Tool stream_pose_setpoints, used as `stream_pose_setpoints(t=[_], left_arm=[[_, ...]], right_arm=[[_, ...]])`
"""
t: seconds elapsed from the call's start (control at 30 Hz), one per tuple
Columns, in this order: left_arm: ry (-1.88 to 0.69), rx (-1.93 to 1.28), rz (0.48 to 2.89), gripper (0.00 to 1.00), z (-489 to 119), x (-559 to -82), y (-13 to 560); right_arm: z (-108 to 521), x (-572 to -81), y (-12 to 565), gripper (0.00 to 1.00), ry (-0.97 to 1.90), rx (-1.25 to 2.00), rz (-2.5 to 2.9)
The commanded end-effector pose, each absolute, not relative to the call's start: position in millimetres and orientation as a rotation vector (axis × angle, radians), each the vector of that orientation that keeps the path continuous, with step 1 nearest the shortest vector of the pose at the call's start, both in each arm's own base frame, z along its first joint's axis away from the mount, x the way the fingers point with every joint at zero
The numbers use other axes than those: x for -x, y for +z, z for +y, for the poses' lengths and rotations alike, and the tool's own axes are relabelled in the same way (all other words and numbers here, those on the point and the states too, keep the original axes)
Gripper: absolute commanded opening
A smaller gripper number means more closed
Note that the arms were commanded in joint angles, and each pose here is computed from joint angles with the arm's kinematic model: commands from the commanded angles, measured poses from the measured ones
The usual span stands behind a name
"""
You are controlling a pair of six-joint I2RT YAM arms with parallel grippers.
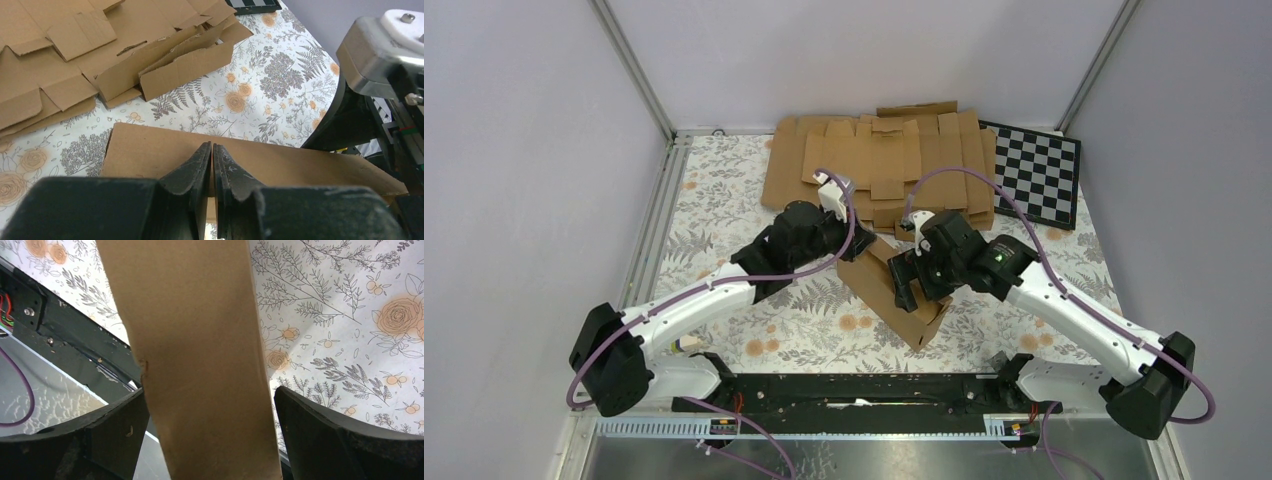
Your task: Fold the paper box
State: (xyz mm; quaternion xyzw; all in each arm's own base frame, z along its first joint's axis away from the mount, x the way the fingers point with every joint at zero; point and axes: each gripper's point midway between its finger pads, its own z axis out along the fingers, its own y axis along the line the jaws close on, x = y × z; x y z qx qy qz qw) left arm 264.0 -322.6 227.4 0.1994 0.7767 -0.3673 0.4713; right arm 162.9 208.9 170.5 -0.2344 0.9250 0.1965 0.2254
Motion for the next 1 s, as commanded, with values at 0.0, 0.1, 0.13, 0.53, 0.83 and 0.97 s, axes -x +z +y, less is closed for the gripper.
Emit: stream_pose_setpoints(t=[0.0,0.1,0.13,0.53,0.83,0.97], left_arm=[[-0.884,-0.458,1.942,0.14,-313,-259,210],[-0.879,-0.458,1.972,0.14,-310,-255,197],[-0.884,-0.458,1.978,0.14,-310,-254,194],[-0.871,-0.486,2.038,0.15,-308,-248,175],[-0.844,-0.491,2.023,0.15,-303,-249,181],[-0.841,-0.503,2.021,0.15,-304,-249,182]], right_arm=[[210,-158,177,1.0,0.549,0.734,2.531],[212,-154,180,1.0,0.57,0.759,2.535],[215,-153,184,1.0,0.598,0.765,2.53],[198,-156,266,0.98,0.596,0.695,2.341],[182,-121,232,0.53,0.627,0.692,2.506],[174,-128,246,0.43,0.596,0.632,2.436]])
